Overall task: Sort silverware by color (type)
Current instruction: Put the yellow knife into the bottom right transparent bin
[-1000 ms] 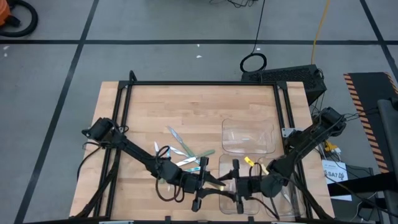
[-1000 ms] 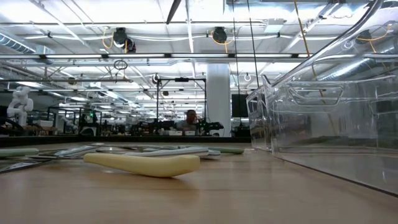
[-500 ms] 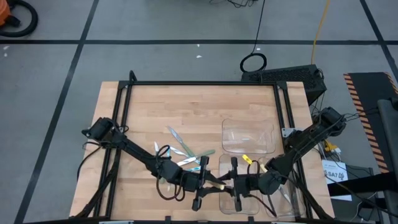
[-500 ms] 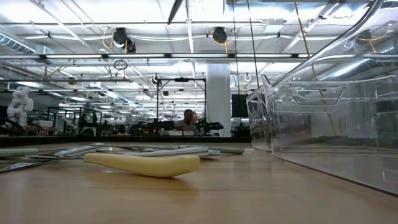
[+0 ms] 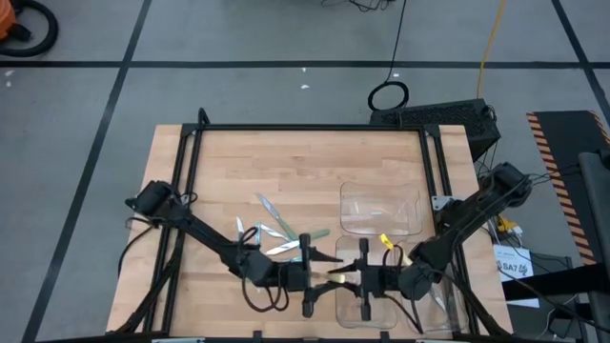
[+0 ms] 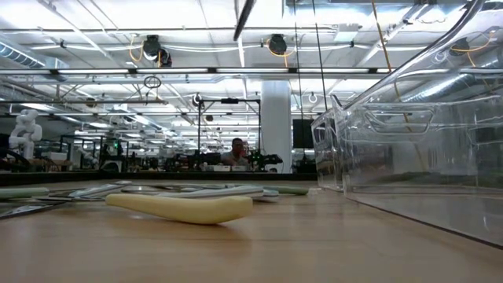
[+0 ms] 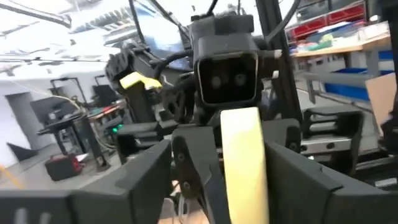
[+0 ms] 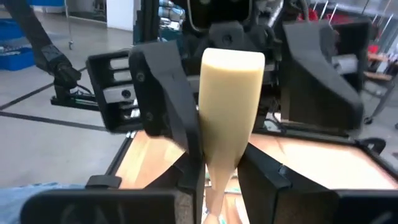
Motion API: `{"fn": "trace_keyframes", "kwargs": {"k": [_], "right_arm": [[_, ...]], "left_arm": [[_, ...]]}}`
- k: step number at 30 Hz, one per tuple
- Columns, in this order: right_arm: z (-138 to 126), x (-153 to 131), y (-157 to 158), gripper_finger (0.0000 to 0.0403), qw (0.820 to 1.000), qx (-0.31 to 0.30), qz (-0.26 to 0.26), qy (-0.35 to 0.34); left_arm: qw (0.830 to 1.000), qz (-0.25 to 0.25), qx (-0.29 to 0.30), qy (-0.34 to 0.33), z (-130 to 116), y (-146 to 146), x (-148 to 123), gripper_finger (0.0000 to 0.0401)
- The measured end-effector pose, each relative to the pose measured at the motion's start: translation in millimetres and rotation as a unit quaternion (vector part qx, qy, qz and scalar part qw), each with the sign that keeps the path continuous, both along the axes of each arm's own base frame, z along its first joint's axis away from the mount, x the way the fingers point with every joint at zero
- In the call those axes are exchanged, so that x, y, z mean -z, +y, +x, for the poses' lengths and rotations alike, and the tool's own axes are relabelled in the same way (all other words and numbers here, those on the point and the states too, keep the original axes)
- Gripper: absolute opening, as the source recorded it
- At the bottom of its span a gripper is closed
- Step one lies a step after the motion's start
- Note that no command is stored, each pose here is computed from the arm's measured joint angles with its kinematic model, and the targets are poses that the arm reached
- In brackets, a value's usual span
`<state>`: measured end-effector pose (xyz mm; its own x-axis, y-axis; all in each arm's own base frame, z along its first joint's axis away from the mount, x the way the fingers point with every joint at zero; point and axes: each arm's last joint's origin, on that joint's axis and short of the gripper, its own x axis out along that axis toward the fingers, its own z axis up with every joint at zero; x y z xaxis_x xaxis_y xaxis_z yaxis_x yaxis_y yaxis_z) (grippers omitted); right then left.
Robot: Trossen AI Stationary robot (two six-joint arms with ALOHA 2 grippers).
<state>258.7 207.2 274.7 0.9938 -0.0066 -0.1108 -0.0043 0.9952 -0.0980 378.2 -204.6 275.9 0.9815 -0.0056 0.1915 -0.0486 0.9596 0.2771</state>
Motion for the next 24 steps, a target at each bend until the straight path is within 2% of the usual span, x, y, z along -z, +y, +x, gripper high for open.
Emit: {"fn": "trace_keyframes", "kwargs": {"k": [5,9,13,18,21,24], "right_arm": [[-7,-3,-4,0.0067,0.999,0.005,0.036,0.020],[-13,-5,-4,0.0067,0.998,0.005,0.056,0.033],[-25,-13,-6,0.0067,0.993,0.003,0.111,0.041],[-48,-29,-10,0.0067,0.990,-0.003,0.130,0.048],[-66,-42,-22,0.0067,0.985,-0.002,0.165,0.058],[-82,-54,-33,0.0067,0.975,0.016,0.197,0.098]], "left_arm": [[1.000,-0.011,0.009,-0.003,-13,-7,-15,0.0269],[0.999,-0.015,0.016,0.034,-24,-10,-25,0.0270],[0.994,-0.026,0.013,0.106,-34,-3,-29,0.0270],[0.981,-0.049,0.003,0.187,-47,6,-29,0.0270],[0.971,-0.057,-0.007,0.231,-51,9,-22,0.0271],[0.959,-0.046,-0.016,0.279,-55,9,-11,0.0271]]}}
